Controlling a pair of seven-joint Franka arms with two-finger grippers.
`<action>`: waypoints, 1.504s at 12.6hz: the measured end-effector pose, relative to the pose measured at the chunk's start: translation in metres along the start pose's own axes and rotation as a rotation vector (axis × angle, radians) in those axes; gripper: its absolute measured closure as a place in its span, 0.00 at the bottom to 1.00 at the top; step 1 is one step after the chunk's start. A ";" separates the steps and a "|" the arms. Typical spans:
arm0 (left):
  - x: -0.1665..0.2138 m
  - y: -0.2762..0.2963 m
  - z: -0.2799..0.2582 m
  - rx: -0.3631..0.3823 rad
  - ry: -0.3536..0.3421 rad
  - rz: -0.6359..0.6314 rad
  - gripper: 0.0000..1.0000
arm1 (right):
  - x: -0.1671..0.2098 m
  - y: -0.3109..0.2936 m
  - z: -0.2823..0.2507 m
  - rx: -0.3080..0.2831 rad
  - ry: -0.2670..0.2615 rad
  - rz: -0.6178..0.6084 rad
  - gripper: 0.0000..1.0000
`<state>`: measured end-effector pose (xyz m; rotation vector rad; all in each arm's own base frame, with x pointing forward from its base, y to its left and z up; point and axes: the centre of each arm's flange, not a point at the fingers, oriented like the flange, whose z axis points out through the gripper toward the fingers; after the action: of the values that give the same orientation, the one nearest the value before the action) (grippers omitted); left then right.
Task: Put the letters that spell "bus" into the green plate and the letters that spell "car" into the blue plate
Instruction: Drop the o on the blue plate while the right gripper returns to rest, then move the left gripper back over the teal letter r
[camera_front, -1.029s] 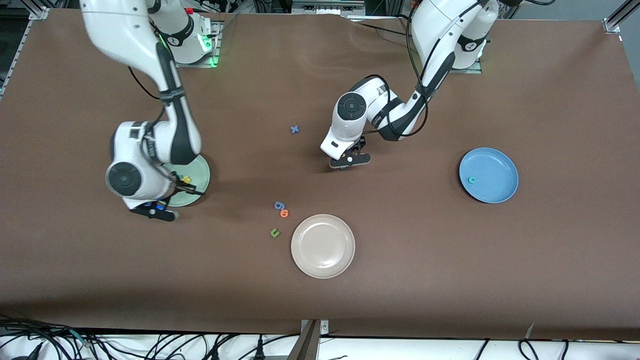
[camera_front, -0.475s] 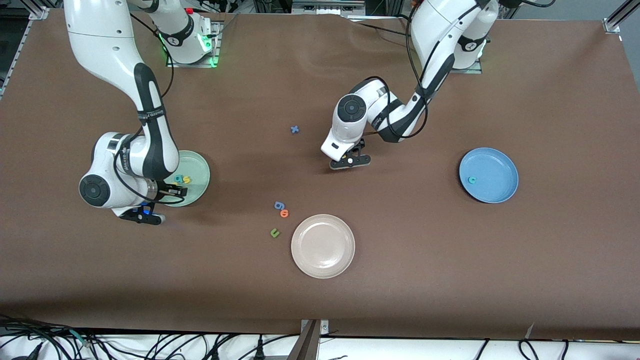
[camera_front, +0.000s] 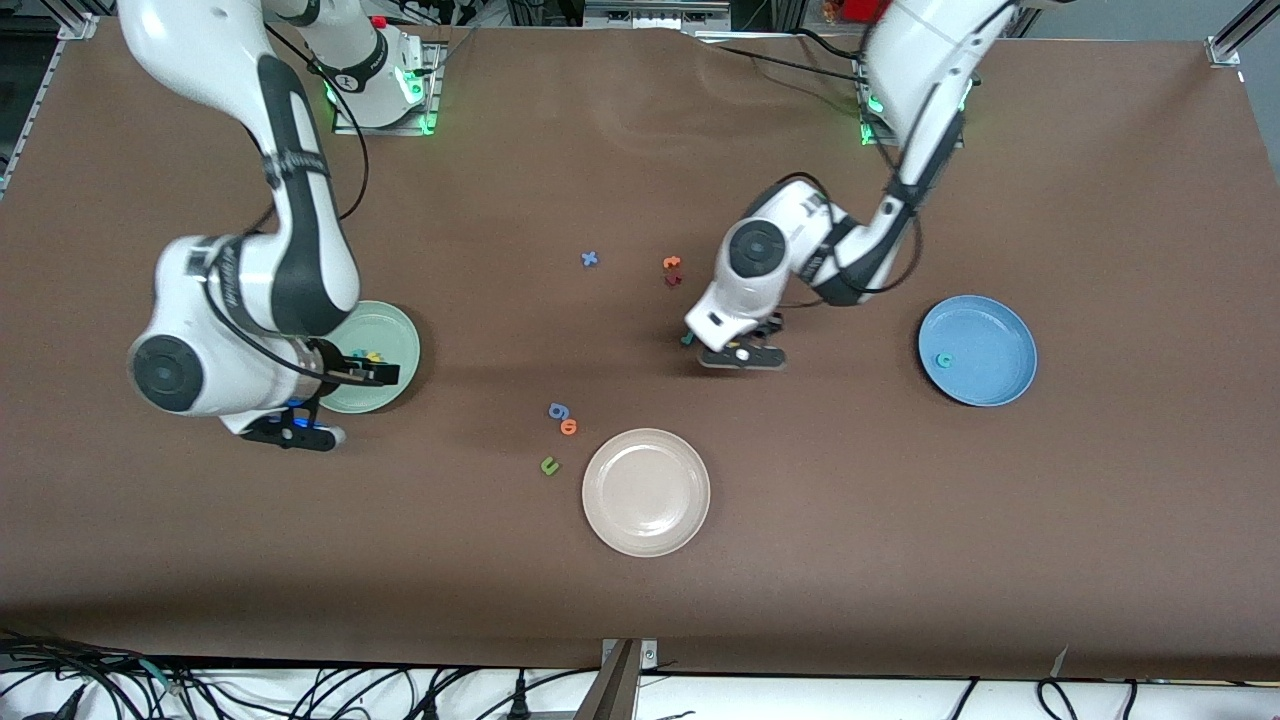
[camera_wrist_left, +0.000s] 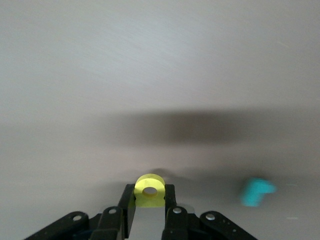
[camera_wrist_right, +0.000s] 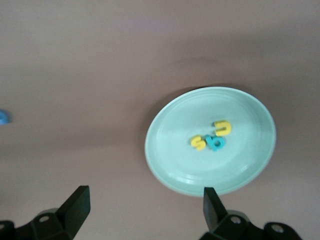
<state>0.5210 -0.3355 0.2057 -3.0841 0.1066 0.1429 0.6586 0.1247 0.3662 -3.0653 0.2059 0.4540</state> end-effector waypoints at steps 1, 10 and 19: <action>0.006 -0.030 -0.011 0.012 -0.012 0.036 0.73 | -0.007 0.007 -0.034 0.009 0.018 0.003 0.00; 0.022 -0.253 -0.022 -0.006 -0.065 0.364 0.73 | -0.060 0.074 -0.189 -0.066 0.198 -0.062 0.00; 0.005 -0.376 0.015 -0.048 -0.005 0.516 0.73 | -0.128 0.096 -0.185 -0.053 0.277 -0.093 0.00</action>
<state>0.5517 0.0393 0.2091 -3.0239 0.9072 0.1736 0.5772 0.0351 0.5788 -3.1623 0.0582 0.0290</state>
